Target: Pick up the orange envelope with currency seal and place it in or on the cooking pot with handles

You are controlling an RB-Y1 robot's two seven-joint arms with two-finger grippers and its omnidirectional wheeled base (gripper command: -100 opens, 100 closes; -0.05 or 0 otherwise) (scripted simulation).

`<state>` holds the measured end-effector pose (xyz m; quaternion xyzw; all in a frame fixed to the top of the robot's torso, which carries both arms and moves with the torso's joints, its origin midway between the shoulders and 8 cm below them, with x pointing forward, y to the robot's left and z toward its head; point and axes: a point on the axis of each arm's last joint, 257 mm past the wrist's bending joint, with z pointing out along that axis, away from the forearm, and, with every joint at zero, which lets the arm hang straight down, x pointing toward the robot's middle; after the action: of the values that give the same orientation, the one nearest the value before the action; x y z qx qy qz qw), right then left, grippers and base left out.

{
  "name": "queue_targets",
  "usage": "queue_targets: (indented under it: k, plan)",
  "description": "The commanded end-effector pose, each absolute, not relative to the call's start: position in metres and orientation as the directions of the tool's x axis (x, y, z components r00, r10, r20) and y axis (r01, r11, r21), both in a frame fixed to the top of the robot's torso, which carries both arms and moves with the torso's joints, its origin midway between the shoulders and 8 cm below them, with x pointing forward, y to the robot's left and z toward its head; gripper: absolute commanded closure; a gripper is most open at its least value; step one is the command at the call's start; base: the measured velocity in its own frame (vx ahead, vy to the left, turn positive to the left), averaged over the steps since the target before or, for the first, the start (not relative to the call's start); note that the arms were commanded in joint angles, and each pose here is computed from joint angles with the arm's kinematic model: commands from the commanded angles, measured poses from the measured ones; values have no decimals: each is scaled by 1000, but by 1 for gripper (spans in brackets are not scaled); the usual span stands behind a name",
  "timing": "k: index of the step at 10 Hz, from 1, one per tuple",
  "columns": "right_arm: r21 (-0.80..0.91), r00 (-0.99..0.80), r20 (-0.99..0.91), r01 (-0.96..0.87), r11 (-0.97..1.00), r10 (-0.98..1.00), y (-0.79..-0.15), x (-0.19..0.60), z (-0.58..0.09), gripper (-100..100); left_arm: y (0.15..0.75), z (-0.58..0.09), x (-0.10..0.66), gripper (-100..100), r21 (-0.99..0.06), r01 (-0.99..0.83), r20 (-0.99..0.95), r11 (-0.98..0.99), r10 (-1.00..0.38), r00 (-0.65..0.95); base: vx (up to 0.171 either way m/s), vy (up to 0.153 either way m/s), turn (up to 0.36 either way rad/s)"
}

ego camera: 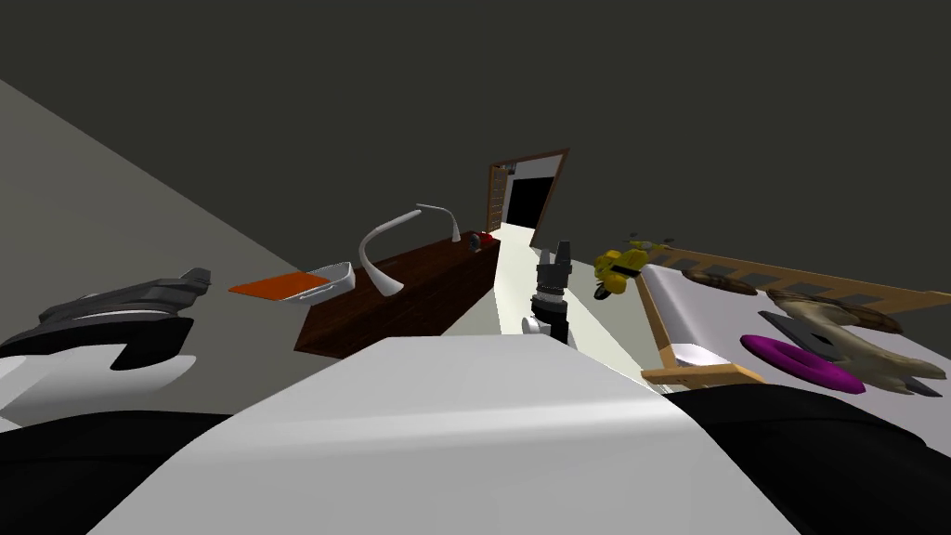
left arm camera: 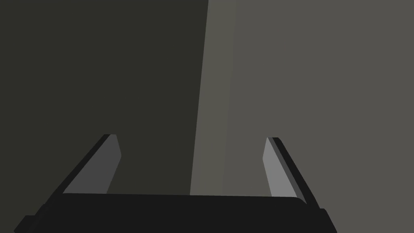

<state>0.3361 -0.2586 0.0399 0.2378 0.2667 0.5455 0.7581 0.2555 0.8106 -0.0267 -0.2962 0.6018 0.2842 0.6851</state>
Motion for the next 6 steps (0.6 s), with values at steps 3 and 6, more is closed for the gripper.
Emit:
queue_targets:
  k: [3,6]
  plan:
    - [652,263,-145,-700,292,954,-259,336,40,0,811,-27,255,0,-64,-746,-993,663,33,114,-1,-3,0]
    - [652,263,-145,-700,292,954,-259,336,40,0,811,-27,255,0,-64,-746,-993,663,33,114,0,0,0]
